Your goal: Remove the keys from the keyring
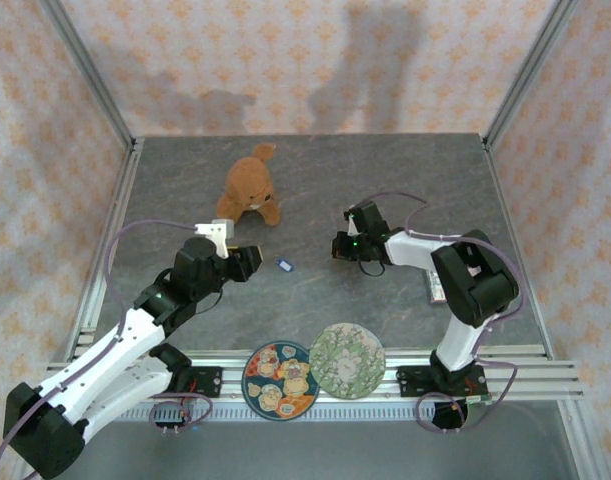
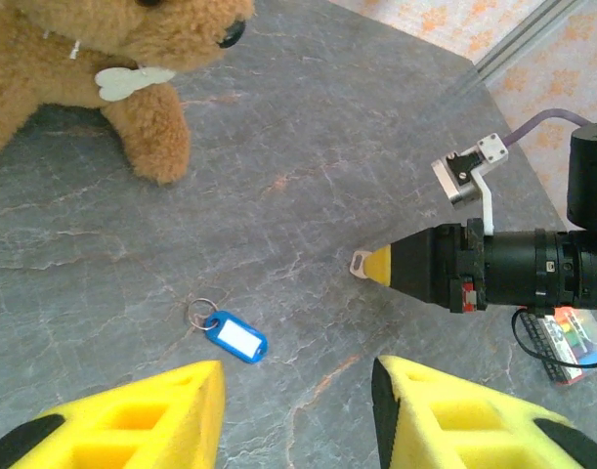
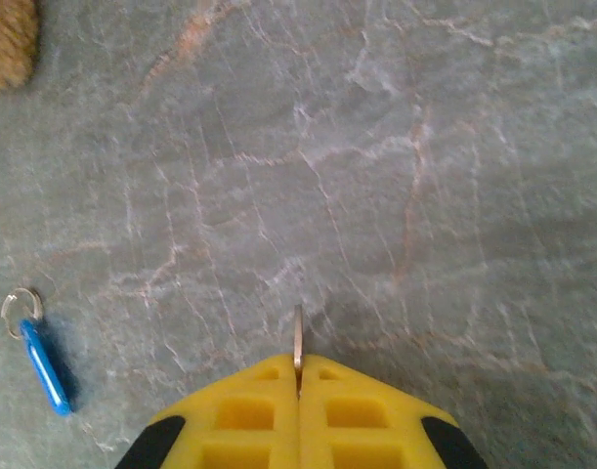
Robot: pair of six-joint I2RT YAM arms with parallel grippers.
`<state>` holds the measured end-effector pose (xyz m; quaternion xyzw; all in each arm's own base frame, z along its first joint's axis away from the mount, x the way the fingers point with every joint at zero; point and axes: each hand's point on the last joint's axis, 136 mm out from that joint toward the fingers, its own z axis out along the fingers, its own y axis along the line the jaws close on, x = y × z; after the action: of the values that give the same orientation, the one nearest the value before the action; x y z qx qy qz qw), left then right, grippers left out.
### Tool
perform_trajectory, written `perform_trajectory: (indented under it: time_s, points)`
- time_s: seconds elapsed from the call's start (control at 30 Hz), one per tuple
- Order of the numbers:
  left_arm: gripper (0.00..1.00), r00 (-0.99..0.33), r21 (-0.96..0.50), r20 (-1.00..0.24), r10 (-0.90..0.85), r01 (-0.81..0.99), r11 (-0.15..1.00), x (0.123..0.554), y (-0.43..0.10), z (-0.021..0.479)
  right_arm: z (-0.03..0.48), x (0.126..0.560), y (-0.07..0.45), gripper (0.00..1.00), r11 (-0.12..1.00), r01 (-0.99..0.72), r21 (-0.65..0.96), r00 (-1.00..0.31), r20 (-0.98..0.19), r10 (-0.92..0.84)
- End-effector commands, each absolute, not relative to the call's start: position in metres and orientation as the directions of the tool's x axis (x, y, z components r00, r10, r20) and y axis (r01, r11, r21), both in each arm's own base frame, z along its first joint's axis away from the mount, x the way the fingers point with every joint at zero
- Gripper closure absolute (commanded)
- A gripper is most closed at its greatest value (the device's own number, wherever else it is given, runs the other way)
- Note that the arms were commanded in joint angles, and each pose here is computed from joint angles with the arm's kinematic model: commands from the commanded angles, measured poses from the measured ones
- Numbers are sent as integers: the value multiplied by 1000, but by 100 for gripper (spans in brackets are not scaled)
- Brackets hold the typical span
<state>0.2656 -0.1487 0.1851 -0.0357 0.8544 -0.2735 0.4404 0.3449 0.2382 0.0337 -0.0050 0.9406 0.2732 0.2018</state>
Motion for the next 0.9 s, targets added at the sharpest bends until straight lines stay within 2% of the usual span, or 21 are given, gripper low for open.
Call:
perform_trajectory:
  time_s: [0.0, 0.03, 0.17, 0.23, 0.3, 0.33, 0.5, 0.6, 0.67, 0.73, 0.77, 0.83, 0.87]
  points:
    - [54, -602, -472, -741, -298, 152, 868, 262, -140, 182, 34, 356, 239, 38, 827, -84, 556, -918, -366, 152]
    - [54, -600, -467, -744, -293, 153, 871, 261, -139, 184, 33, 357, 236, 0, 823, -70, 564, -920, -355, 165]
    - [53, -587, -449, -758, -286, 151, 880, 261, -135, 192, 44, 359, 212, 1, 824, -25, 565, -909, -357, 217]
    - [49, -569, -430, -771, -287, 133, 893, 261, -128, 195, 56, 359, 197, 1, 844, -15, 537, -896, -382, 227]
    - [26, -543, -404, -789, -288, 105, 909, 262, -119, 199, 69, 358, 181, 1, 869, -10, 494, -882, -414, 225]
    - [2, -529, -387, -799, -287, 86, 918, 263, -113, 202, 77, 357, 172, 1, 884, -4, 467, -874, -431, 224]
    - [0, -461, -251, -856, -234, -25, 968, 267, -80, 223, 125, 358, 125, 1, 937, 46, 345, -796, -554, 244]
    - [0, -415, -141, -891, -184, -133, 981, 271, -52, 238, 164, 357, 87, 1, 951, 132, 279, -677, -675, 292]
    - [0, -385, -63, -912, -139, -203, 977, 275, -33, 248, 201, 351, 57, 1, 950, 207, 234, -536, -785, 310]
    - [0, -350, 17, -933, -86, -281, 960, 278, -13, 252, 237, 339, 33, 1, 935, 247, 254, -349, -877, 331]
    - [0, -337, 60, -940, -48, -304, 951, 280, -5, 250, 246, 332, 22, 1, 930, 263, 258, -269, -906, 328]
    - [0, -284, 126, -959, 22, -351, 928, 287, 9, 243, 251, 312, -16, 1, 874, 408, 265, -81, -943, 324]
    - [0, -227, 101, -974, 9, -396, 913, 291, 17, 240, 245, 302, -35, 1, 829, 493, 264, -4, -952, 306]
